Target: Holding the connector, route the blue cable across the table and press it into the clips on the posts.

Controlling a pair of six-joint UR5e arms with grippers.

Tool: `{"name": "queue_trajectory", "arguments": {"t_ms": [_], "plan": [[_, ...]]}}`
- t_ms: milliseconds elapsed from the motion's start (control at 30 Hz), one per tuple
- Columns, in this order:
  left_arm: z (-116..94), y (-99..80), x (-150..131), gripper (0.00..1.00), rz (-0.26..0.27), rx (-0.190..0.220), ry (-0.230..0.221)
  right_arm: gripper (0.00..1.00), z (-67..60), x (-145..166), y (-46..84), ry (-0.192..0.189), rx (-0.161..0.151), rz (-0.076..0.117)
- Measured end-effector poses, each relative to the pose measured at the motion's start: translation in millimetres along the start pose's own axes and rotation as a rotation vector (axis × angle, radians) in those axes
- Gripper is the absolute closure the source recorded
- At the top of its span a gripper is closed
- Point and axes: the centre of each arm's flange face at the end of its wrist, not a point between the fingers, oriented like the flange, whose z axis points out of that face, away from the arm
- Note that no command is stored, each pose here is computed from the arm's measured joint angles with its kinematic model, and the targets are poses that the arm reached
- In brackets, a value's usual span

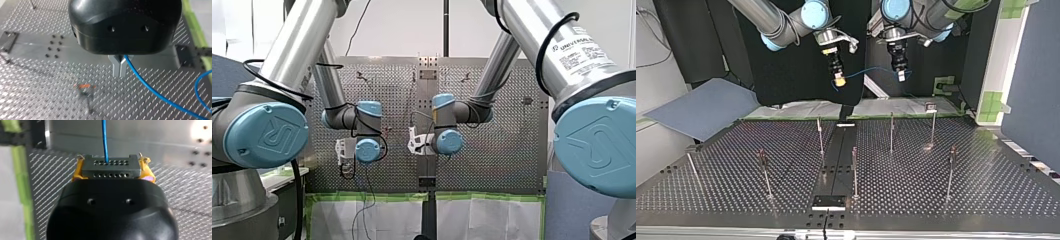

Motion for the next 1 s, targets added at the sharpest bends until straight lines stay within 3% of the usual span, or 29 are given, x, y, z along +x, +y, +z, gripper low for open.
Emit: {"name": "queue_trajectory", "arguments": {"t_ms": [200,567,733,1000], "plan": [[14,3.8,-27,1.00,0.014,-0.076,-0.027,1.00,9.7,48,-7.0,0.054,0.045,0.007],[26,11.9,-74,0.98,-0.004,-0.196,-0.063,1.00,19.4,132,-10.4,0.140,0.086,0.019],[29,14.6,-97,0.98,-0.021,-0.245,-0.082,1.00,26.4,147,-13.4,0.139,0.109,0.019],[24,21.7,-133,0.98,-0.046,-0.322,-0.102,1.00,39.1,147,-28.5,0.091,0.174,0.008]]}}
